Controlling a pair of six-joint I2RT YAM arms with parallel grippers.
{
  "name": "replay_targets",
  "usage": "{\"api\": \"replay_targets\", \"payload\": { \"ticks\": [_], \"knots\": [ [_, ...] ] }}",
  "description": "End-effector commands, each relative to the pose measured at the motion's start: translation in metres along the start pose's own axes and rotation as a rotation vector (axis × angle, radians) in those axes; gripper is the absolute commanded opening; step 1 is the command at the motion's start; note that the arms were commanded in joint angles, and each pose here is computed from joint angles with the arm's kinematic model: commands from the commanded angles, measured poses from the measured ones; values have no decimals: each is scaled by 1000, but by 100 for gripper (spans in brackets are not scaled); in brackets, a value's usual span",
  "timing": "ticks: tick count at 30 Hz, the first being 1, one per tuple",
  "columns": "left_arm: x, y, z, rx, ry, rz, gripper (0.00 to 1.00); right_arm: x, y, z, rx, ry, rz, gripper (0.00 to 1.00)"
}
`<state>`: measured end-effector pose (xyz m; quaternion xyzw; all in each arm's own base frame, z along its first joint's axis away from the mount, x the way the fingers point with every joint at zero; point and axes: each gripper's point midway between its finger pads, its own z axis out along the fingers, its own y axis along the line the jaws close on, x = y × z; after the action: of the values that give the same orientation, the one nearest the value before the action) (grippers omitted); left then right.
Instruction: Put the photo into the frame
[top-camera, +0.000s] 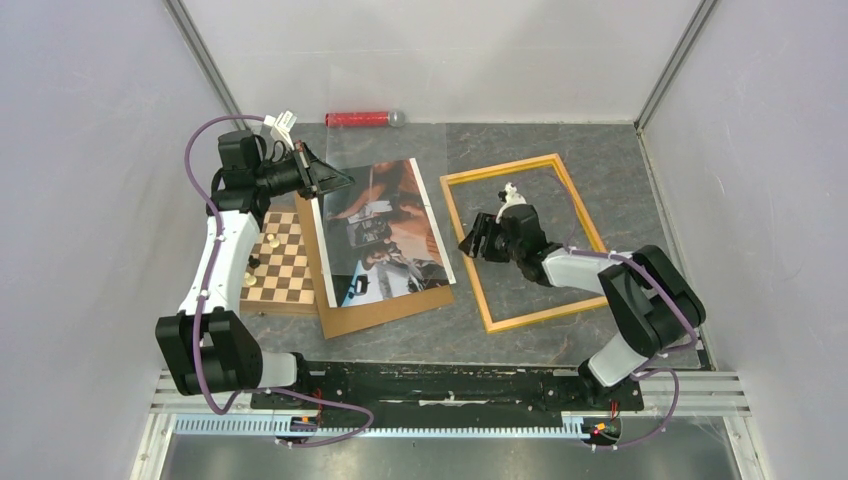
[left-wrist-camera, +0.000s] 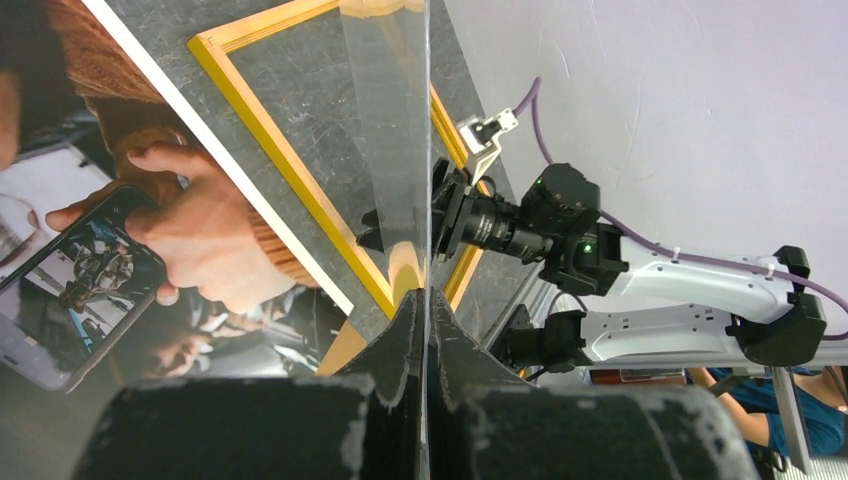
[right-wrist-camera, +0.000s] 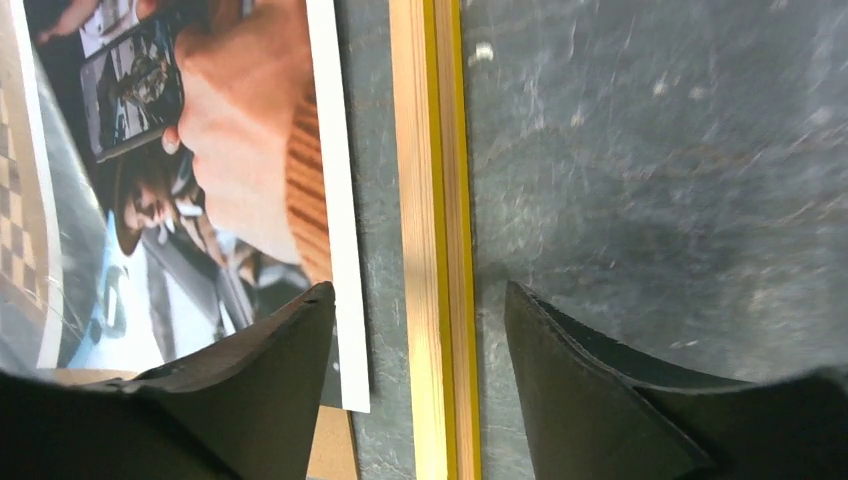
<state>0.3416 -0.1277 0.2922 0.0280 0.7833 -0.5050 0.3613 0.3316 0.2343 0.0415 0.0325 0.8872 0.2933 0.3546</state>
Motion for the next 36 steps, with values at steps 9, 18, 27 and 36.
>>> {"api": "replay_targets", "payload": {
  "ticks": [9,18,27,36],
  "knots": [
    [-5,-34,-12,89,-91,19,2,-109,-69,-53,320,-141,-462,72],
    [-6,-51,-19,155,-192,-13,2,-139,-162,-93,522,-123,-461,69],
    [2,-48,-19,155,-187,-7,2,-153,-222,-103,634,-36,-473,68],
    [3,-45,-18,150,-185,20,2,-148,-268,-103,651,9,-392,66]
  ]
}}
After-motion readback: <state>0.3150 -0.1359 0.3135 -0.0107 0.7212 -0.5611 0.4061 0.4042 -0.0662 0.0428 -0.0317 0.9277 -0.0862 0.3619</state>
